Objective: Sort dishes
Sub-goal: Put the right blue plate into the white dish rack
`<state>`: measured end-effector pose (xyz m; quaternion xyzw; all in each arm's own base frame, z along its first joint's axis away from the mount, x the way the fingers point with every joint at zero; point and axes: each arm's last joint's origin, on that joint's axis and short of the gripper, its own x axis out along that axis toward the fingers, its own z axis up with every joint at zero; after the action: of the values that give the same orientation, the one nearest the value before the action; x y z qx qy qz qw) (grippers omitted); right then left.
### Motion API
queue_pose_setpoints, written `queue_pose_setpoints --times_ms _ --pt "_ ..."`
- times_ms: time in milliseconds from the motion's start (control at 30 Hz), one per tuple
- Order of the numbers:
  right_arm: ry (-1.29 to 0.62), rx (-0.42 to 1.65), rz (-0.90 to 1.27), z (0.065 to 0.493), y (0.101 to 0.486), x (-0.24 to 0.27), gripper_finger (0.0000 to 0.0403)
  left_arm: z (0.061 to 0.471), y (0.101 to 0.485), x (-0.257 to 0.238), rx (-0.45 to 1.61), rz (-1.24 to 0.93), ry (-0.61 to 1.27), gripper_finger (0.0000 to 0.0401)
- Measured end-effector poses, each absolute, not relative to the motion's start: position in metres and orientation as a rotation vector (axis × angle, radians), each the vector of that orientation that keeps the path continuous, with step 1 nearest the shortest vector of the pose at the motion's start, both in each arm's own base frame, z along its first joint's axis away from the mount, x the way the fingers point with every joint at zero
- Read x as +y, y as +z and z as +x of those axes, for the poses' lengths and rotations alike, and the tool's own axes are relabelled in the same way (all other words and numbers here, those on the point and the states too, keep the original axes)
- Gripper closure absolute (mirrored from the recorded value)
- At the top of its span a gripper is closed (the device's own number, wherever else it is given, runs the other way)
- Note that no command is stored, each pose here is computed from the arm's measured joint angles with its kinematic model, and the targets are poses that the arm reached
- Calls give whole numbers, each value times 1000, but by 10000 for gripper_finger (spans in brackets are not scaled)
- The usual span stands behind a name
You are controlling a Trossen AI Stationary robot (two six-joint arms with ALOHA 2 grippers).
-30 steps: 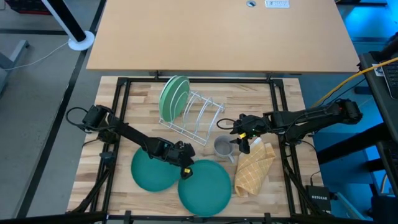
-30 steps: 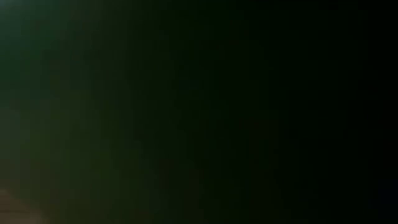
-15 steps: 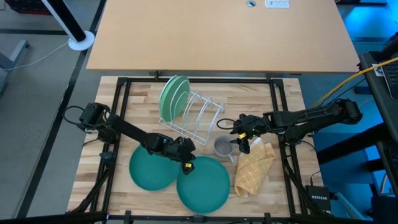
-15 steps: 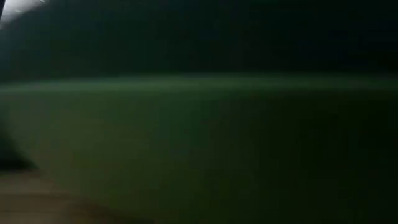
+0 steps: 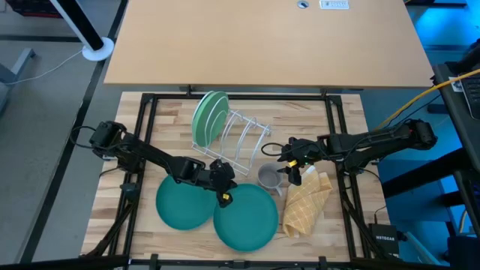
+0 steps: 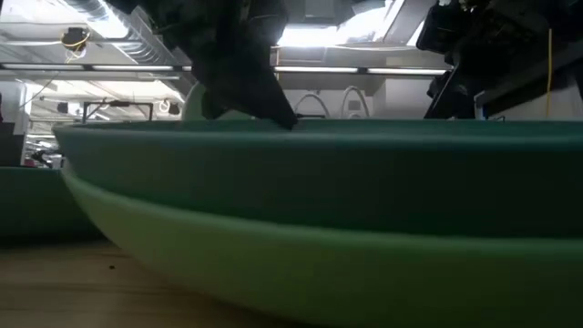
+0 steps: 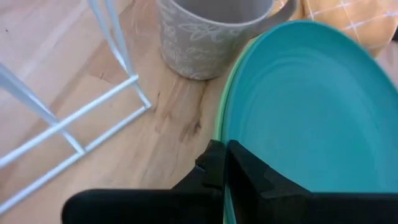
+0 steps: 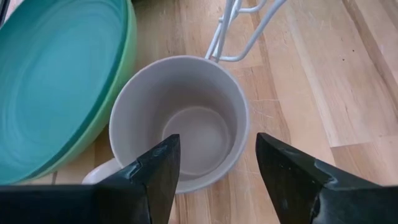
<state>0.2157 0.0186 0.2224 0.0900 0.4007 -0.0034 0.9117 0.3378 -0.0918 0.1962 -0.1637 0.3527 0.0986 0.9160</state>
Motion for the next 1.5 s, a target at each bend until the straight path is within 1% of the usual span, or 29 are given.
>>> queue_pose_setpoints --times_ms 100,200,367,733,1200,1367,1500 --pt "-7 826 186 216 222 19 188 335 194 -91 764 -292 201 401" --pt "-7 826 186 216 222 19 188 328 188 -92 853 -257 223 401" --pt "-7 826 186 216 222 19 188 317 182 -96 951 -266 262 401" --pt "-7 825 186 216 222 19 188 316 181 -98 942 -303 306 399" --pt "-7 825 186 216 222 19 188 316 181 -99 942 -324 306 362" --pt "-7 825 186 216 222 19 188 316 181 -99 942 -340 313 340" --pt "-7 825 186 216 222 19 188 316 181 -99 940 -369 330 314"
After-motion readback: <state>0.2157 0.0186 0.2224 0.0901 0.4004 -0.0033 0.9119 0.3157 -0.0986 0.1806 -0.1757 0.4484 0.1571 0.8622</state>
